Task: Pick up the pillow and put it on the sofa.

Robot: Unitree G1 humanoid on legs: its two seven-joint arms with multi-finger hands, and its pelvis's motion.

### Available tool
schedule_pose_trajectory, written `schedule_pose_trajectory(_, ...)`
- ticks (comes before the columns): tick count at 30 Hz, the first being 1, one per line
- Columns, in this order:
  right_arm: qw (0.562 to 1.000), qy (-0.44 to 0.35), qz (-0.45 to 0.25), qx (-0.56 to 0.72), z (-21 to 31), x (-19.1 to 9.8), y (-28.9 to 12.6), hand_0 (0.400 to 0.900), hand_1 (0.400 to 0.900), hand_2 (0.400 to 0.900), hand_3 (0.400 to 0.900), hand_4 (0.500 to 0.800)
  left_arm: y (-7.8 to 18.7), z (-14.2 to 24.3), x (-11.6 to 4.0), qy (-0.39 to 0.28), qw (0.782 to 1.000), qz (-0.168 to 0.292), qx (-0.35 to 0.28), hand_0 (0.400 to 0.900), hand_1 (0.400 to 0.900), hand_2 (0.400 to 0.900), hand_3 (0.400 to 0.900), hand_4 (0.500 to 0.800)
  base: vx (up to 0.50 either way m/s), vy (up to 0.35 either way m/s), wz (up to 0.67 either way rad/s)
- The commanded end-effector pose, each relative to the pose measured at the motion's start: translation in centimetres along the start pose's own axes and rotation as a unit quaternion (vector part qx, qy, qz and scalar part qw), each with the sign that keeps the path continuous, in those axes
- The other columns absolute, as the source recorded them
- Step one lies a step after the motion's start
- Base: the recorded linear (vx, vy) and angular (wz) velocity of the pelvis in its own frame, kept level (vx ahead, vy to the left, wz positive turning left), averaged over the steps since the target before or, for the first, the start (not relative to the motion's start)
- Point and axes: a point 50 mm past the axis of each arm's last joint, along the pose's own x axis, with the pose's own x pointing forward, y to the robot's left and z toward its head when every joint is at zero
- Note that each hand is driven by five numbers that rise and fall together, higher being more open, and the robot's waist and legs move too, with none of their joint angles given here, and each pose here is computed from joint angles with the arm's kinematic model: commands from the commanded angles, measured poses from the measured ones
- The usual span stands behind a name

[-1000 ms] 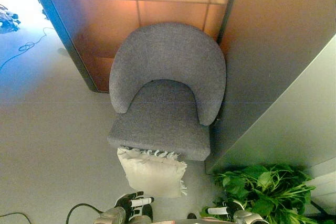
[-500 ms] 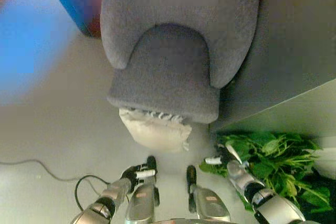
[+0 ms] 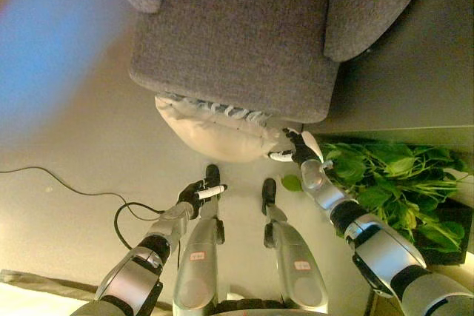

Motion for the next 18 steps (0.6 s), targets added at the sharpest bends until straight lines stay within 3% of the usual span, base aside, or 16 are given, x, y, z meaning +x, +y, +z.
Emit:
schedule_pose_trajectory(1,0.996,-0.075,-0.044,-0.003,3.9,0.7,-3.5,0.900,0.900,0.900,0.900,0.800,-2.4,1.5,0.4,-0.039,0.998,-0.032,-0.025,0.900,0.900,0.900,0.900,0.800,-0.062,0.079,0.01)
schedule_pose_trajectory(4,0.993,-0.109,-0.043,-0.007,6.0,0.7,-4.0,0.900,0.900,0.900,0.900,0.800,-2.8,2.8,0.5,-0.060,0.996,-0.024,-0.063,0.900,0.900,0.900,0.900,0.800,-0.058,0.068,0.05)
schedule_pose_trajectory(5,0.992,-0.116,-0.045,-0.006,6.3,0.7,-4.1,0.900,0.900,0.900,0.900,0.800,-3.1,2.9,0.4,-0.070,0.994,-0.043,-0.066,0.900,0.900,0.900,0.900,0.800,-0.071,0.034,0.24)
schedule_pose_trajectory(6,0.991,-0.126,-0.052,-0.004,6.5,0.6,-4.8,0.900,0.900,0.900,0.900,0.800,-3.0,2.7,-0.1,-0.113,0.992,-0.035,-0.034,0.900,0.900,0.900,0.900,0.800,-0.055,0.010,0.31)
schedule_pose_trajectory(12,0.987,-0.154,-0.049,-0.010,6.3,0.0,-5.5,0.900,0.900,0.900,0.900,0.800,-2.4,-2.3,-2.5,-0.134,0.989,-0.055,-0.033,0.900,0.900,0.900,0.900,0.800,-0.020,0.037,0.15)
schedule_pose_trajectory(14,0.985,-0.164,-0.053,-0.012,6.7,-0.1,-5.5,0.400,0.400,0.400,0.400,0.500,-2.4,-2.9,-2.8,-0.131,0.989,-0.060,-0.035,0.900,0.900,0.900,0.900,0.800,-0.015,0.064,0.00)
schedule_pose_trajectory(18,0.983,-0.174,-0.055,-0.014,7.6,0.0,-5.7,0.400,0.400,0.400,0.400,0.500,-2.4,-3.6,-3.3,-0.130,0.988,-0.072,-0.038,0.900,0.900,0.900,0.900,0.800,-0.014,0.054,-0.02)
